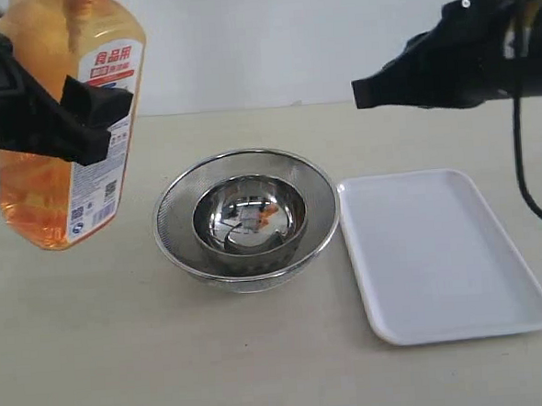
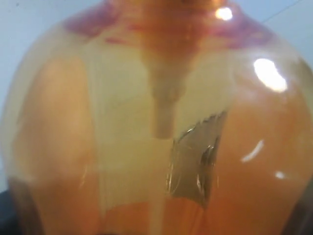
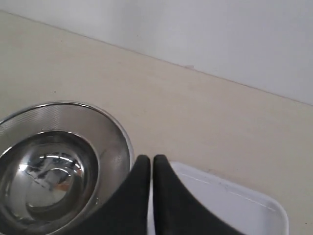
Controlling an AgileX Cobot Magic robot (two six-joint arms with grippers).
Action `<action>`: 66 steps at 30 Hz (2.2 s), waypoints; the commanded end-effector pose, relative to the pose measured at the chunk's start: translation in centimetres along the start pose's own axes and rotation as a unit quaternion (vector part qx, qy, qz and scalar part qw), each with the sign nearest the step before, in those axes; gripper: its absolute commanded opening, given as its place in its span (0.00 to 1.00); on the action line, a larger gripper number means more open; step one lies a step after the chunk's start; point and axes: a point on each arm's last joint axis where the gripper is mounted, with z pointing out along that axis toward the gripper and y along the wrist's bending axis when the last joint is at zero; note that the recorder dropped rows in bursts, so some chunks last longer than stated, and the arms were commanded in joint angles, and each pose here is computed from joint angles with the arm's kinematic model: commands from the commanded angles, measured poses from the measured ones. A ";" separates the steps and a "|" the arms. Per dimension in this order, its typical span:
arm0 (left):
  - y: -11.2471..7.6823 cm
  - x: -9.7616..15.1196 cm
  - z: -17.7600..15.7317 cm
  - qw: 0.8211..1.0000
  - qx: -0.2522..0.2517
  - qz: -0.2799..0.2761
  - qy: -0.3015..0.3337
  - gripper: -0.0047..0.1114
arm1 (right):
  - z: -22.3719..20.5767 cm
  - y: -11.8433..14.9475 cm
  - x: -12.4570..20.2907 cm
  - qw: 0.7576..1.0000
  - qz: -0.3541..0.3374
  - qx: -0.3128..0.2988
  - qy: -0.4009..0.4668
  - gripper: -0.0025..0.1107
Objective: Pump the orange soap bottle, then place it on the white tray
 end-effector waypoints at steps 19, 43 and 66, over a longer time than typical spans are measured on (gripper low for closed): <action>4.4 3.9 5.0 0.990 -0.069 -0.072 0.096 0.08 | 11.2 2.5 -1.5 0.959 -0.083 -0.112 0.247 0.02; 6.8 2.6 7.8 0.983 -0.158 -0.037 0.087 0.08 | 12.6 2.3 -0.6 0.955 -0.124 -0.108 0.247 0.02; 4.8 5.7 9.9 0.975 -0.120 -0.140 0.127 0.08 | 14.8 2.6 2.3 0.936 -0.130 -0.126 0.302 0.02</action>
